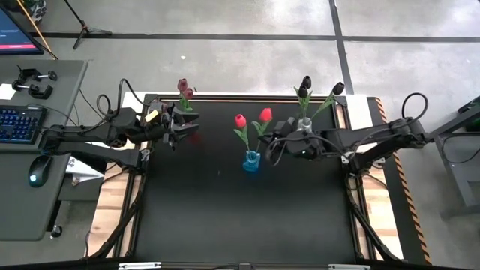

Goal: Sort flowers into vase by color
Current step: Put the red flower into the blue vase, then return to Home Position

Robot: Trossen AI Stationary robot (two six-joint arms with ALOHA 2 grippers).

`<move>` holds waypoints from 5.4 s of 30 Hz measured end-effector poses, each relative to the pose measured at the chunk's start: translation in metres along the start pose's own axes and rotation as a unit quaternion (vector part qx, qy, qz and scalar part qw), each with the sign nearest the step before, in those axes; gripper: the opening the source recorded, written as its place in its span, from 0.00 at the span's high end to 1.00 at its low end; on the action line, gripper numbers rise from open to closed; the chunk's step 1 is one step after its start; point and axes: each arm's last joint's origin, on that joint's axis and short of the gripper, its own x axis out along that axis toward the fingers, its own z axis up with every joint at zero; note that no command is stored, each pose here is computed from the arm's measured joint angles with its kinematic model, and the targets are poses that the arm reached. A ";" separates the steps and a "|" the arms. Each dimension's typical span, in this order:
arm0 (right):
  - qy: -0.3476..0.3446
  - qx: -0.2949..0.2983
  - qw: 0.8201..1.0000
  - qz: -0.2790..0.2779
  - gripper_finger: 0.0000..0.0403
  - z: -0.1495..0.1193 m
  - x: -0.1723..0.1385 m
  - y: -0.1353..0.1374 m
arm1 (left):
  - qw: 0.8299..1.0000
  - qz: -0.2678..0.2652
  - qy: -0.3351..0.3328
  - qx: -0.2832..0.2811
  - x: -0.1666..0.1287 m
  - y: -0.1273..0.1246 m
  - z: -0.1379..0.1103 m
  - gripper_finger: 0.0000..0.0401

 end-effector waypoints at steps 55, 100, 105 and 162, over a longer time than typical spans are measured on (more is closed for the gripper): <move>0.190 0.229 0.944 0.142 1.00 -0.128 -0.089 -0.023 | 0.996 -0.067 -0.047 -0.043 -0.090 0.063 -0.144 0.99; 0.049 0.087 0.968 0.231 1.00 -0.231 -0.053 -0.120 | 0.996 -0.069 -0.045 -0.044 -0.090 0.063 -0.144 0.99; 0.049 0.087 0.968 0.231 1.00 -0.231 -0.053 -0.120 | 0.996 -0.069 -0.045 -0.044 -0.090 0.063 -0.144 0.99; 0.049 0.087 0.968 0.231 1.00 -0.231 -0.053 -0.120 | 0.996 -0.069 -0.045 -0.044 -0.090 0.063 -0.144 0.99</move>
